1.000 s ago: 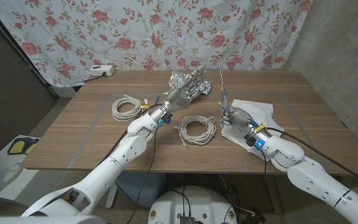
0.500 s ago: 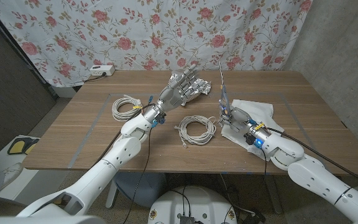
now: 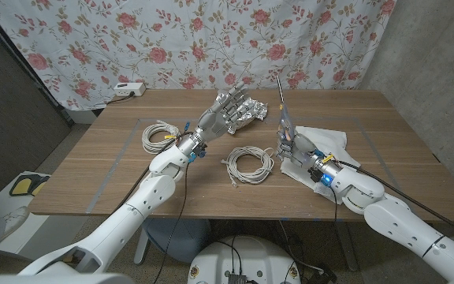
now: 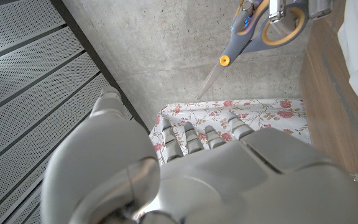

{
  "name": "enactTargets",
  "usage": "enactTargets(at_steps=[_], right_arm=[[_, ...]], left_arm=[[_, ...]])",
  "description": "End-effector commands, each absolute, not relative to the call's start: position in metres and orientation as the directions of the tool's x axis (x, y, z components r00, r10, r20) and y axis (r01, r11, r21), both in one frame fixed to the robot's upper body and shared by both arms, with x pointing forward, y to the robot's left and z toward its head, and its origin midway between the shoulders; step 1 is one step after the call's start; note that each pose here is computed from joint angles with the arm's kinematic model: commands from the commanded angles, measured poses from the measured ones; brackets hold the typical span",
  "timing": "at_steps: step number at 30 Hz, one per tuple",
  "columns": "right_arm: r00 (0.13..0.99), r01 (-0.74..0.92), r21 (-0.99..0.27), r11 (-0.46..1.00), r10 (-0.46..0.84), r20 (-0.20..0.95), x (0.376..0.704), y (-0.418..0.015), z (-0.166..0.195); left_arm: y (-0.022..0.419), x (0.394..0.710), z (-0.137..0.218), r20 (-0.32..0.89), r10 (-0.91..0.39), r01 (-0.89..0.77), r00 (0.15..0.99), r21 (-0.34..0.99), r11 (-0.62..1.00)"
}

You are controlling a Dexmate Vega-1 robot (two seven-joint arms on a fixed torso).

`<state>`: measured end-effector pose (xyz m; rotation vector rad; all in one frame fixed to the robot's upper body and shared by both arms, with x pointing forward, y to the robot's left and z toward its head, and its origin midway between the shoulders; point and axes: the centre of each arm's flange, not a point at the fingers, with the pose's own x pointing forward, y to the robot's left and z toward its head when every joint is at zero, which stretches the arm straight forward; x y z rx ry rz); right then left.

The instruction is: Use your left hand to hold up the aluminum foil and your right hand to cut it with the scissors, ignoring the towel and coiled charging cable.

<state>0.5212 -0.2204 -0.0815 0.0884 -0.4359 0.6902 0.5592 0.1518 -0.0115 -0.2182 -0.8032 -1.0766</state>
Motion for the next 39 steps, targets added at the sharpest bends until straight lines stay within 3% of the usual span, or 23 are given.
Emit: enactTargets(at_steps=[1, 8, 18, 33, 39], right_arm=[[0.699, -0.591, -0.116, 0.798, 0.578, 0.42, 0.515, -0.214, -0.076], [0.692, -0.578, -0.159, 0.801, 0.583, 0.425, 0.51, -0.214, -0.07], [0.686, -0.506, -0.351, 0.788, 0.614, 0.39, 0.493, -0.214, -0.052], [0.661, -0.568, -0.29, 0.77, 0.637, 0.396, 0.49, -0.21, -0.049], [0.652, -0.549, -0.355, 0.757, 0.654, 0.384, 0.483, -0.211, -0.042]], left_arm=[[0.16, 0.555, -0.016, 0.687, -0.686, 0.842, 0.24, 0.204, 0.499], [0.162, 0.551, -0.016, 0.69, -0.684, 0.841, 0.236, 0.208, 0.499], [0.166, 0.547, -0.018, 0.695, -0.679, 0.839, 0.236, 0.207, 0.503], [0.17, 0.543, -0.018, 0.692, -0.686, 0.84, 0.225, 0.219, 0.496], [0.168, 0.545, -0.018, 0.692, -0.69, 0.844, 0.215, 0.223, 0.487]])
